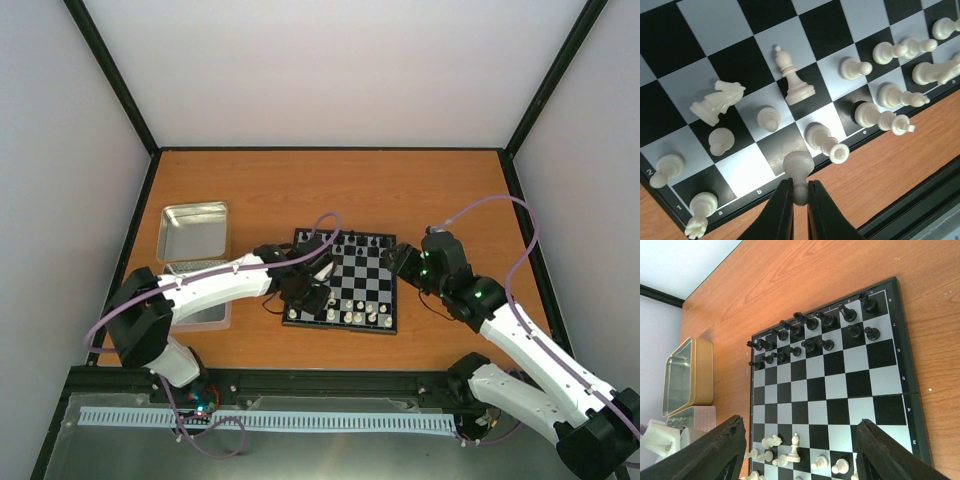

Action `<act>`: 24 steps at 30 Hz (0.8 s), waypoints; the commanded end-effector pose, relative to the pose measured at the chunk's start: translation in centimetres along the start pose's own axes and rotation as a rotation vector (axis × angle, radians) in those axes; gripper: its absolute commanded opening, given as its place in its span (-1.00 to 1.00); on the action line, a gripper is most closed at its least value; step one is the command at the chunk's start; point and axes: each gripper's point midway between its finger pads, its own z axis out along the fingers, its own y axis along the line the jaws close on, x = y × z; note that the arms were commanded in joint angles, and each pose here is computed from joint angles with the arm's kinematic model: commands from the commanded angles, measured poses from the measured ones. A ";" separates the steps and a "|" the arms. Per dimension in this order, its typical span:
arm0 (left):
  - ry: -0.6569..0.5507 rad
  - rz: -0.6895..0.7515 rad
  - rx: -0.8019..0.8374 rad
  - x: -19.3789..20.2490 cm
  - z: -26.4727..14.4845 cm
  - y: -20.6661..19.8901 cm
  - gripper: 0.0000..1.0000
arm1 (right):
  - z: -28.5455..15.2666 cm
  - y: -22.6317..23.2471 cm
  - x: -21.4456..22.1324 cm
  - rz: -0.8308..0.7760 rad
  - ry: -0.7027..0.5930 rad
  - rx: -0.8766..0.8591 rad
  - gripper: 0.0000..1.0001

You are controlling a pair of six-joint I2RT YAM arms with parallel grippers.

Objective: Set up the chess pieces on the board
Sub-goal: Place the chess piece on the chessboard.

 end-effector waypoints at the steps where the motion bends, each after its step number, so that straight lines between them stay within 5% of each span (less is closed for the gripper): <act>1: 0.004 -0.017 -0.028 -0.8 -0.9 -0.4 -0.99 | 0.3 -0.4 0.1 -0.052 -0.009 0.002 0.21; 9: 0.047 0.029 -0.020 -2.2 0.2 -1.4 -0.99 | 2.1 0.6 1.6 -0.170 0.113 -0.023 0.15; 24: 0.123 0.110 0.036 -3.7 1.1 -2.1 -0.99 | 2.6 -0.6 1.9 -0.156 0.101 0.007 0.10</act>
